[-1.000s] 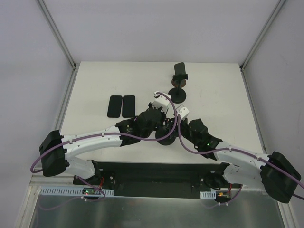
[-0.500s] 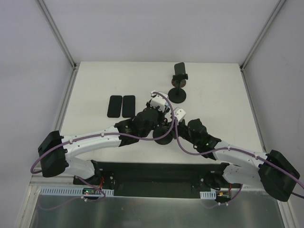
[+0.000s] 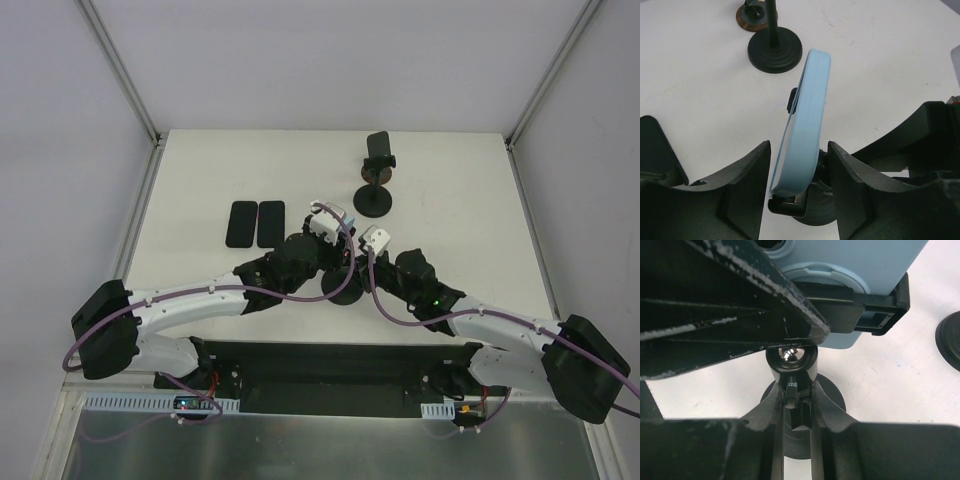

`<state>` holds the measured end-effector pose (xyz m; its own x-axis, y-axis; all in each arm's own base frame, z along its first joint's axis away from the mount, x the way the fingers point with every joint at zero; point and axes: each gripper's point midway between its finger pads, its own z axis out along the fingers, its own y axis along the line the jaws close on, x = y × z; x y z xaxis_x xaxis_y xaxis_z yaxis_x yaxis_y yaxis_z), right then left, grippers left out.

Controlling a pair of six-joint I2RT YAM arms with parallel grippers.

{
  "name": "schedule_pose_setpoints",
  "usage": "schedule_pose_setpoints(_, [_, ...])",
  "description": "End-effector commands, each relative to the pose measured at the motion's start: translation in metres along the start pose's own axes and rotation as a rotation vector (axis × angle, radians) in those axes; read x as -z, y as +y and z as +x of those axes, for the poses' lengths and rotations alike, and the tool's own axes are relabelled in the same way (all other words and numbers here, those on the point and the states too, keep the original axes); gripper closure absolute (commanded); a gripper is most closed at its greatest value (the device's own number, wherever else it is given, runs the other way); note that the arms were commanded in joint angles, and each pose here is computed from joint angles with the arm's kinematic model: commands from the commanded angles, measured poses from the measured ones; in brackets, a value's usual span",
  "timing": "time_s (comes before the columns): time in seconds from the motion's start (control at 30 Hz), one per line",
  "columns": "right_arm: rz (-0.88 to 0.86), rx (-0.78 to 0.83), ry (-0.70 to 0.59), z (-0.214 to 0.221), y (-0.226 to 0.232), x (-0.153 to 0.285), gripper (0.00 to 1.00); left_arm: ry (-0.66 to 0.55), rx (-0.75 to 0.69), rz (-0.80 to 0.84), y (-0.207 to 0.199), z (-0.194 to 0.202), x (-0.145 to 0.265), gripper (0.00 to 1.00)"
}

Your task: Remove the phone from the phone stand

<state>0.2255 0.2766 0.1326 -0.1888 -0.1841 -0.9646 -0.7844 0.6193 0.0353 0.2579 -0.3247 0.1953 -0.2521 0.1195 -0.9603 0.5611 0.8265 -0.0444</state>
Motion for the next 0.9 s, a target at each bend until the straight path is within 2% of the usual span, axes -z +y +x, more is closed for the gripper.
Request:
schedule_pose_setpoints(0.0, [-0.105,0.002,-0.099,-0.035,0.019,-0.005,0.99,-0.077,0.013,0.119,-0.007,-0.017,0.009,0.52])
schedule_pose_setpoints(0.43, [-0.2,0.013,-0.074,-0.031,0.035,-0.008,0.99,-0.192,0.024,0.135,0.001,-0.038,0.012,0.55])
schedule_pose_setpoints(0.63, [-0.211,0.008,-0.062,-0.028,0.037,-0.009,0.98,-0.209,0.026,0.095,0.008,-0.041,0.011,0.56])
schedule_pose_setpoints(0.73, [-0.217,0.005,-0.058,-0.028,0.038,-0.01,0.99,-0.219,0.024,0.071,0.013,-0.041,0.011,0.64])
schedule_pose_setpoints(0.77, [-0.22,0.005,-0.056,-0.027,0.039,-0.01,0.99,-0.219,0.021,0.071,0.013,-0.04,0.012,0.72])
schedule_pose_setpoints(0.87, [-0.228,0.004,-0.056,-0.028,0.04,-0.01,0.99,-0.218,0.009,0.064,0.015,-0.039,0.012,0.85])
